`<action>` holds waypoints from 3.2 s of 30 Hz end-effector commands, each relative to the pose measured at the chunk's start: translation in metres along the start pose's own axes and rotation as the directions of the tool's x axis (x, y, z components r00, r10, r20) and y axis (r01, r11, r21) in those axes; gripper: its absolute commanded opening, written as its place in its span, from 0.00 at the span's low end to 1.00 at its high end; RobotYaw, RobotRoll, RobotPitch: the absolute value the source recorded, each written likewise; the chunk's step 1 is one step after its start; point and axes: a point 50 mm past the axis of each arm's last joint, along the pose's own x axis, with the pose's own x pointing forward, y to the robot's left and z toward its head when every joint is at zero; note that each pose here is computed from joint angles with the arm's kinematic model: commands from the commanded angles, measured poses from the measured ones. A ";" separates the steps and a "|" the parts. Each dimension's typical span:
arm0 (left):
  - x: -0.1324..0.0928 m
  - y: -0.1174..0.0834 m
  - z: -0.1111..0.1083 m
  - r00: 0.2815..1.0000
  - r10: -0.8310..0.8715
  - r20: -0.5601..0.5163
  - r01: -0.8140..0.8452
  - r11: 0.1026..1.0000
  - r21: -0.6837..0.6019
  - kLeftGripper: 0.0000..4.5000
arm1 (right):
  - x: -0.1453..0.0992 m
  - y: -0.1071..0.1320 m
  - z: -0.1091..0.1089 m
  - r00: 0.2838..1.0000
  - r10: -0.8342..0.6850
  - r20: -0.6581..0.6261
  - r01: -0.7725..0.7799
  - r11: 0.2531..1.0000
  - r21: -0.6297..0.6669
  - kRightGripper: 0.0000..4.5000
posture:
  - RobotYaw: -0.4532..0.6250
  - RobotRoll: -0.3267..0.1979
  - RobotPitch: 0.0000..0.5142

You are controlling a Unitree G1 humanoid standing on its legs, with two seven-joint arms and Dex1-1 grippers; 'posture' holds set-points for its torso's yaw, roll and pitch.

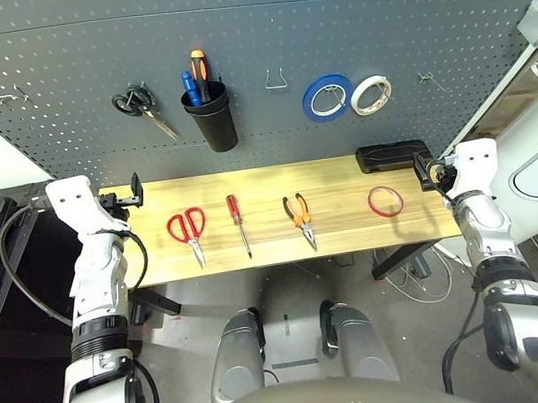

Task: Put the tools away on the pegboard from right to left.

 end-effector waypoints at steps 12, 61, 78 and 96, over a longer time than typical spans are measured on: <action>-0.005 0.000 0.002 0.992 -0.124 0.019 0.125 0.990 -0.067 1.00 | 0.002 0.006 0.007 0.996 0.081 -0.044 -0.079 0.996 0.042 0.99 | 0.43 0.62 0.23; -0.057 -0.082 0.053 0.274 -0.960 -0.055 0.961 0.276 -0.034 1.00 | 0.026 0.075 -0.022 0.700 0.248 -0.670 -0.276 0.959 0.067 0.99 | 0.43 0.62 0.62; -0.055 -0.088 0.071 0.311 -0.950 -0.040 0.950 0.312 -0.017 1.00 | 0.028 0.076 -0.030 0.742 0.221 -0.633 -0.328 0.943 -0.056 0.01 | 0.43 0.62 0.52; -0.044 -0.078 0.072 0.331 -0.944 0.003 0.944 0.331 -0.016 1.00 | 0.010 0.026 0.057 0.946 0.120 -0.300 -0.207 0.939 -0.275 0.01 | 0.38 0.62 0.38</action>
